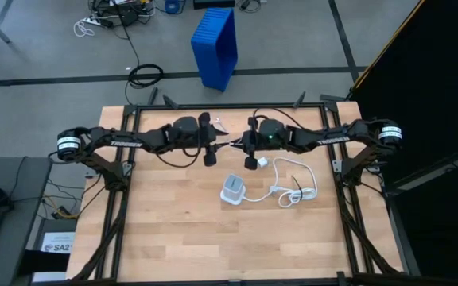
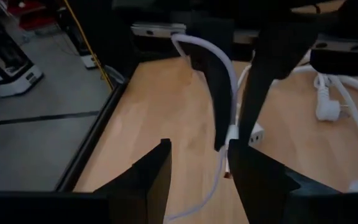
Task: Plug in charger
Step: Insert the white charger cable into the white charger adapter
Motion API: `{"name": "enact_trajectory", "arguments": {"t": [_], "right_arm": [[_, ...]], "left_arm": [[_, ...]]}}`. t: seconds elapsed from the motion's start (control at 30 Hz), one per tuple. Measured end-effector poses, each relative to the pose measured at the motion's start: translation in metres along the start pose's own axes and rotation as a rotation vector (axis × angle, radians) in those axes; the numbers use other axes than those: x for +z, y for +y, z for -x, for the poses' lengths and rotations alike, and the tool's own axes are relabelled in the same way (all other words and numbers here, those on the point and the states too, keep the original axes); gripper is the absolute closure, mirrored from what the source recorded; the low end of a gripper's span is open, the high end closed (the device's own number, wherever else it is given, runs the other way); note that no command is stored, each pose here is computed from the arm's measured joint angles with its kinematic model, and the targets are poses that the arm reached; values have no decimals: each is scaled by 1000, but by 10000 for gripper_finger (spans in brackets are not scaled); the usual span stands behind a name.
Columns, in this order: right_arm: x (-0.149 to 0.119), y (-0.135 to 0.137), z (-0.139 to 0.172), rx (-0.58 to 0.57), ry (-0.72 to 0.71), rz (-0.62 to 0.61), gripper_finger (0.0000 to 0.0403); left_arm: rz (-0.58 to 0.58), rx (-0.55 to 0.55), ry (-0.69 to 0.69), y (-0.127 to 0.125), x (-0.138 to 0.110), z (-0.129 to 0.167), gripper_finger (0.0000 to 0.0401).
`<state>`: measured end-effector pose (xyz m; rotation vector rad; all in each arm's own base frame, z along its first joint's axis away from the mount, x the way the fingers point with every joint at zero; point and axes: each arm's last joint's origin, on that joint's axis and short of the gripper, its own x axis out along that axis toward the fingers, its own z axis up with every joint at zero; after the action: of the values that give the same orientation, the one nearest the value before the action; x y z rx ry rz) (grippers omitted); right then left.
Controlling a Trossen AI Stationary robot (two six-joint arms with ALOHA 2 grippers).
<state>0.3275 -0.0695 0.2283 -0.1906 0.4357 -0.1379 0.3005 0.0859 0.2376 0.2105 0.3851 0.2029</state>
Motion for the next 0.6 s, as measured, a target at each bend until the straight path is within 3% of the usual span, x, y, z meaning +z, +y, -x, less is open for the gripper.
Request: {"name": "enact_trajectory", "arguments": {"t": [0.4, 0.5, 0.6], "right_arm": [[4, -1, 0, -1, -5, 6, 402], [4, -1, 0, 0, -2, 6, 402], [4, -1, 0, 0, -2, 6, 402]], "left_arm": [[-41, -79, 73, -1, 3, -7, 260], [-62, -74, 70, -1, 4, -7, 290], [-92, -74, 64, -1, 4, -7, 349]]}}
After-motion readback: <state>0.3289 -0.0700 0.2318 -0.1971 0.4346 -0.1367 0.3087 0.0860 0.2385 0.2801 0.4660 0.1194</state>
